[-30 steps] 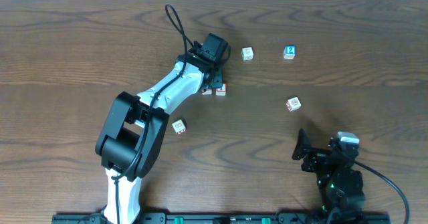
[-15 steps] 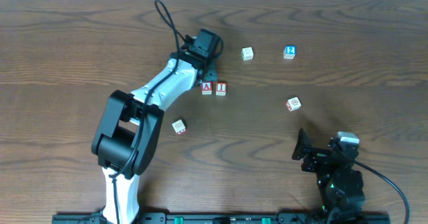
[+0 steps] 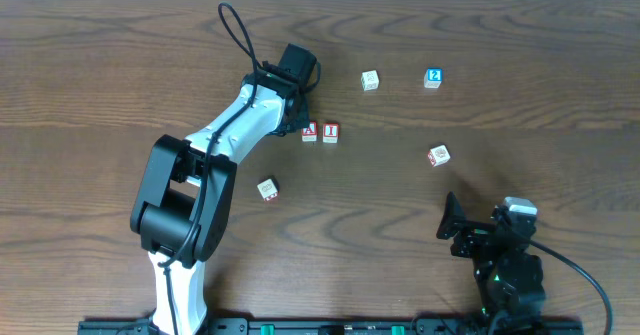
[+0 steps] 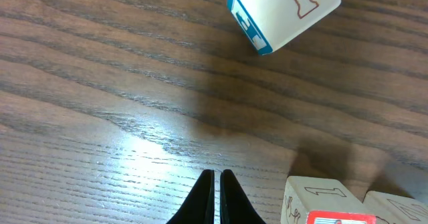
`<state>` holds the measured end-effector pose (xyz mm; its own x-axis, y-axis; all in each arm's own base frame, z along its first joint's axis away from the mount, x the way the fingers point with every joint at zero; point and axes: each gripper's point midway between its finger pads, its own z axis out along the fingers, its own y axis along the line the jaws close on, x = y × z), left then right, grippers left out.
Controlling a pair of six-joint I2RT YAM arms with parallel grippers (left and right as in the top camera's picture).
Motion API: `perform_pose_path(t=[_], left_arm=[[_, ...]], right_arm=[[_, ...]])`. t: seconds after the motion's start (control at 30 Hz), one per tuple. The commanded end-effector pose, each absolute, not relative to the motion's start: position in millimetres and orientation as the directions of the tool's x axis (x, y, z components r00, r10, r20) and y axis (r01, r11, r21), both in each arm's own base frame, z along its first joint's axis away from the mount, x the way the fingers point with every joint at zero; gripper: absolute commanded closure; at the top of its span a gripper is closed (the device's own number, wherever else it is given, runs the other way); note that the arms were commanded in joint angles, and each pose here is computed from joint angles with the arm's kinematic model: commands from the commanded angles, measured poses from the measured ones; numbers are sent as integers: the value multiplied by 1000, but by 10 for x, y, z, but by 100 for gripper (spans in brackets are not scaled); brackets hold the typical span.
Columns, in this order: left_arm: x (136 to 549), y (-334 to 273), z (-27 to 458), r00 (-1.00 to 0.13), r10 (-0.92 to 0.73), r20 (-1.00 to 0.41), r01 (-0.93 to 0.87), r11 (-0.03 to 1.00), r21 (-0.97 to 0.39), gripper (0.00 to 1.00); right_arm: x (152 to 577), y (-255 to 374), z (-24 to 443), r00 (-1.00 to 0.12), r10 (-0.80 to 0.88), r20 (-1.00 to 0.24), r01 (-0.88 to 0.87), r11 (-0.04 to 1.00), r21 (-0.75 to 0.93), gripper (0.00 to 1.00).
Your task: Spell out Ai2
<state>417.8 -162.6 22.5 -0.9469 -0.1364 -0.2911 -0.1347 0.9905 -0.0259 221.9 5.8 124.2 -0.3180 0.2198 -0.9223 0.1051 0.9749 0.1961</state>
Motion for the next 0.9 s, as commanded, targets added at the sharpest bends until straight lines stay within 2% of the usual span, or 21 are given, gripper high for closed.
perform_pose_path(t=[0.0, 0.87], left_arm=[[4216, -1664, 389, -936, -160, -314, -148, 987, -62, 94], [4108, -1906, 239, -949, -136, -284, -97, 984, -148, 94]], right_arm=[[2219, 40, 1240, -314, 214, -925, 110, 976, 188, 1], [2219, 40, 1240, -314, 214, -925, 110, 976, 188, 1]])
